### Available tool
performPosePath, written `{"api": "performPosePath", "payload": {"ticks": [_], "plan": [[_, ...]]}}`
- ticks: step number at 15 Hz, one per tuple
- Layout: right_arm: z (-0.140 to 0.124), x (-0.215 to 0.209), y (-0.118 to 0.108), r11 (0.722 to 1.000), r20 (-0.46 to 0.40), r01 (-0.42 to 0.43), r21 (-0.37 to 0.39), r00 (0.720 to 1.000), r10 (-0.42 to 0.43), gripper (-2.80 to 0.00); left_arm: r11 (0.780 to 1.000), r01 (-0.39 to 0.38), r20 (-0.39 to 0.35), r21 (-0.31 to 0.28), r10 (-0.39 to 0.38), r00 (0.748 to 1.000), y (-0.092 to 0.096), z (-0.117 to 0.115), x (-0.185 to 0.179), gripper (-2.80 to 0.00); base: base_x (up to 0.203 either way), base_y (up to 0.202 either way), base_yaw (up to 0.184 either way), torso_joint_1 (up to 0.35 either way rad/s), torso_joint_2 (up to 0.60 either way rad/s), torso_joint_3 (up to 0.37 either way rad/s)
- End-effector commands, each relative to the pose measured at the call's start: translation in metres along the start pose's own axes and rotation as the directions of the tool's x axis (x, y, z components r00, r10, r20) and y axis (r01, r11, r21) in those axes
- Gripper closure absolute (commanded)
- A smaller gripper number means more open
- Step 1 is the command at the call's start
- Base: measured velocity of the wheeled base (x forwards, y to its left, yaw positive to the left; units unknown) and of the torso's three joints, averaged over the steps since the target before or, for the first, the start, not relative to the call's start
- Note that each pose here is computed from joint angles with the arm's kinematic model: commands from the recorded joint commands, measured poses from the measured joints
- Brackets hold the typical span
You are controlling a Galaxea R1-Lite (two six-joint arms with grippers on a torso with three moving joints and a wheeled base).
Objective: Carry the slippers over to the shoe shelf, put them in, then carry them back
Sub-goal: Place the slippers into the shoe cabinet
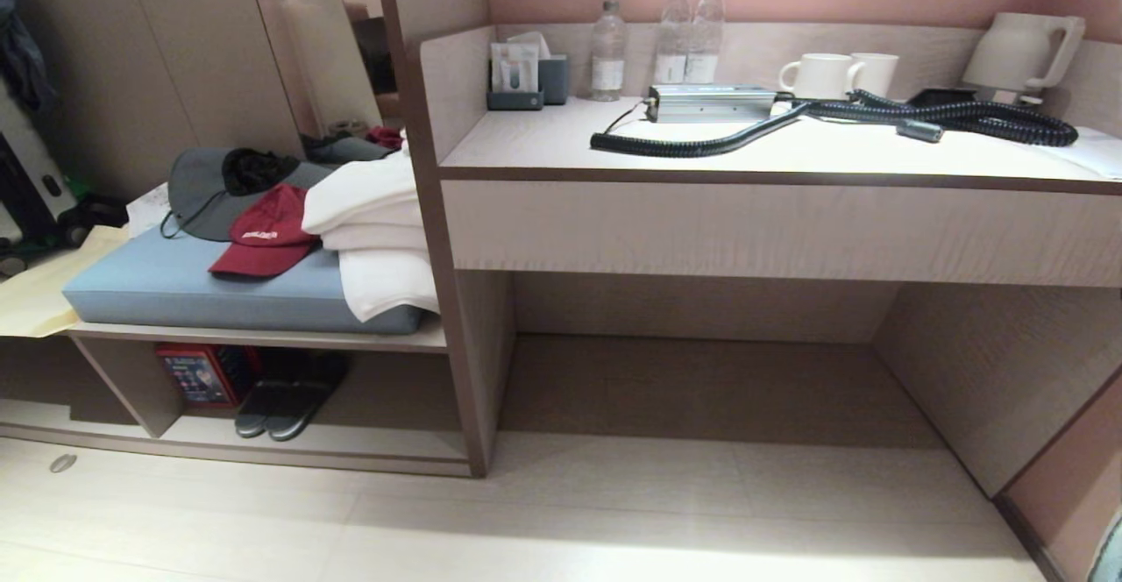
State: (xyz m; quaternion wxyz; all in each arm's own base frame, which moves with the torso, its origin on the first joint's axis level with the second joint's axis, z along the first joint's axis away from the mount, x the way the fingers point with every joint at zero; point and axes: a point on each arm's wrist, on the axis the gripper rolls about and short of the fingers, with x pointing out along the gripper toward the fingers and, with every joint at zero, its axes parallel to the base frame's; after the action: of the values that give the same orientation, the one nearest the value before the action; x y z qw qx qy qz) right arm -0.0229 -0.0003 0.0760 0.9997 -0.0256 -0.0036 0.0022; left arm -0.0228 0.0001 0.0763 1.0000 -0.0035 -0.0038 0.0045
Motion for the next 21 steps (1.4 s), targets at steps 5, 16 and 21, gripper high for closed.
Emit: {"api": "performPosePath", "payload": {"ticks": [5,16,21], "plan": [[0.0001,0.0001,0.0000,1.000,-0.001,0.000,-0.001,1.000,0.000,0.00,1.000,0.001,0.000,-0.002,-0.001,1.000,0.0000,0.0000,0.0000,0.00,0.002,0.160,-0.004,0.002,0.00,0.003],[0.0001,0.0001,0.0000,1.000,-0.001,0.000,-0.001,1.000,0.000,0.00,1.000,0.001,0.000,-0.002,-0.001,1.000,0.0000,0.0000,0.0000,0.00,0.000,0.196,-0.003,0.003,0.00,0.004],[0.0001,0.0001,0.0000,1.000,-0.001,0.000,0.001,1.000,0.000,0.00,1.000,0.001,0.000,-0.002,-0.001,1.000,0.0000,0.0000,0.0000,0.00,0.000,0.197,-0.003,0.001,0.00,0.003]]}}
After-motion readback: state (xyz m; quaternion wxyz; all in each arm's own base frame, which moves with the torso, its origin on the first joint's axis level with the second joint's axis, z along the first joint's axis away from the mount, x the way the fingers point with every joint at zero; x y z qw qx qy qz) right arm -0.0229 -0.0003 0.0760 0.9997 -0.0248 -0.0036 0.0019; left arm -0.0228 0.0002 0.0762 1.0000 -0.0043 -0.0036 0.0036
